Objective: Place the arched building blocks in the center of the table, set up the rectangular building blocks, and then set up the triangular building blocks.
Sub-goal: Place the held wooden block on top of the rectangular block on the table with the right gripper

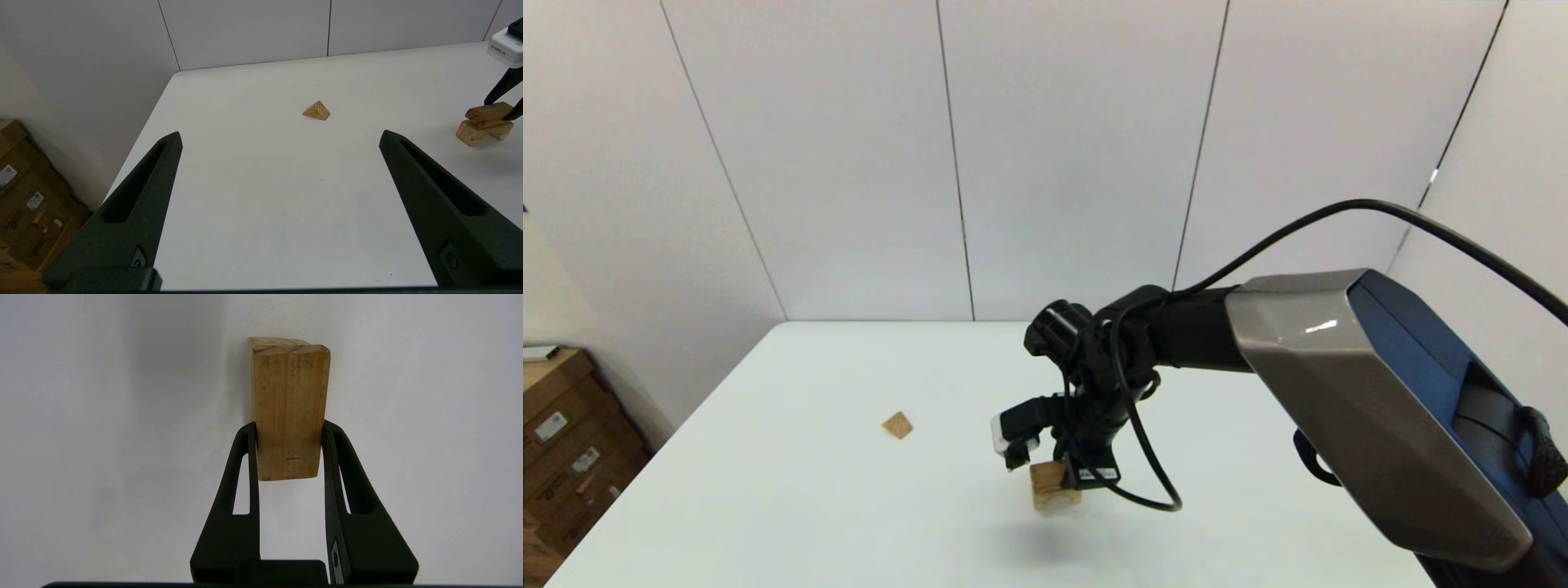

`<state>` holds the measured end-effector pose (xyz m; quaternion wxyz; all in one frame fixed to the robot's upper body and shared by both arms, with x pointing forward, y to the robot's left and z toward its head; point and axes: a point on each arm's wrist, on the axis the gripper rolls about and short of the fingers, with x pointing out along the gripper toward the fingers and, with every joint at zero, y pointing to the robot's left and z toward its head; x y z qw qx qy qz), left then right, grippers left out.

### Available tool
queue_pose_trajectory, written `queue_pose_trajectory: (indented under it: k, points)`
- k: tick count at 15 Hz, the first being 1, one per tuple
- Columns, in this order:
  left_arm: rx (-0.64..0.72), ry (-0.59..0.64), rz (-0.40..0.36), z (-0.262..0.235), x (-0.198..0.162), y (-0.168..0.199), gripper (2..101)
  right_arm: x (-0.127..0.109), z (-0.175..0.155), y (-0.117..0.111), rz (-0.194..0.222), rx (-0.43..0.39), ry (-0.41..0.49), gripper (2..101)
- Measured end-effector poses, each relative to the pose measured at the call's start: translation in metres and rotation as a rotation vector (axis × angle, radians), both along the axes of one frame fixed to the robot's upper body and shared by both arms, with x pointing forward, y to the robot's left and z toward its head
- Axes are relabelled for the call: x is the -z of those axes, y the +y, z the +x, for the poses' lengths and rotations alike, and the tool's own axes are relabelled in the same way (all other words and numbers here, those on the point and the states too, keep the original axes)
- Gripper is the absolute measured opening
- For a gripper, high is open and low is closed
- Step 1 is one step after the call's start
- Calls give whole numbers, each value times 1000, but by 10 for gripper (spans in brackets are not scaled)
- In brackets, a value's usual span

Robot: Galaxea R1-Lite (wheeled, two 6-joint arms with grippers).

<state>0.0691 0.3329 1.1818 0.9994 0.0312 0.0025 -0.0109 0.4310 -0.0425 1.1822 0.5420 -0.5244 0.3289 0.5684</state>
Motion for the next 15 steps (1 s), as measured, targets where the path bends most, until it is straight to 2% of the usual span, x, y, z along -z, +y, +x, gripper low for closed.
queue_pose_trajectory:
  k: [15]
  points:
    - [0,-1,0,0,0,0,978,3,0,1,-4,-4,6,247]
